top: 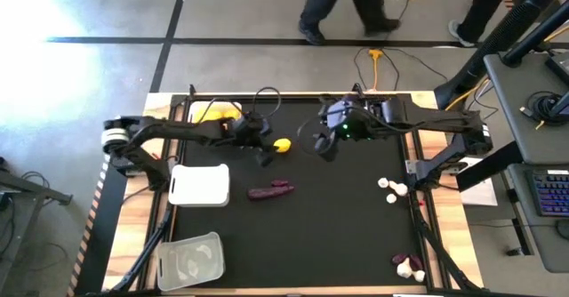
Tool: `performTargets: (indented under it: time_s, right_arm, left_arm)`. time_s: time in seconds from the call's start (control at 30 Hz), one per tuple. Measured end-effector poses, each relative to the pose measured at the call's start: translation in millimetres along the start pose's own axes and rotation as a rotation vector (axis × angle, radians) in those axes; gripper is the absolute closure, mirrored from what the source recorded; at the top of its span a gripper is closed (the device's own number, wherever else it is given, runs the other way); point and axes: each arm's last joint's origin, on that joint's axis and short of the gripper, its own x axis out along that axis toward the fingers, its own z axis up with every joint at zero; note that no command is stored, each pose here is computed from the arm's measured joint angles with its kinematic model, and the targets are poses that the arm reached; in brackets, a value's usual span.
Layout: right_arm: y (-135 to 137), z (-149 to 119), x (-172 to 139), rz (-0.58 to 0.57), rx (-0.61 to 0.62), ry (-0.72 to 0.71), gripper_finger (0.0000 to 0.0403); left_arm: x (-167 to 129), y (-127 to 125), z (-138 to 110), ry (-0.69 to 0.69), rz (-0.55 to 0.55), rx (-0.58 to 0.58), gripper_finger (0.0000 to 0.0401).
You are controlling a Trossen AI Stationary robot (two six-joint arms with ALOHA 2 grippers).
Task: Sort produce into baskets
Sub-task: Put the lemon into the top white bin
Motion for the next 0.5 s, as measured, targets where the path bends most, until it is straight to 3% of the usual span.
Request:
performTargets:
  time_s: [0.23,0.5]
  right_arm:
    - [2,-17,9,-0.021,0.034,0.055,0.0099]
    - [3,-28,21,-0.038,0.012,0.103,0.0098]
  left_arm:
    - [31,-2,-2,0.038,0.002,0.119,0.0074]
    - [67,-5,-10,0.148,-0.035,0.105,0.0075]
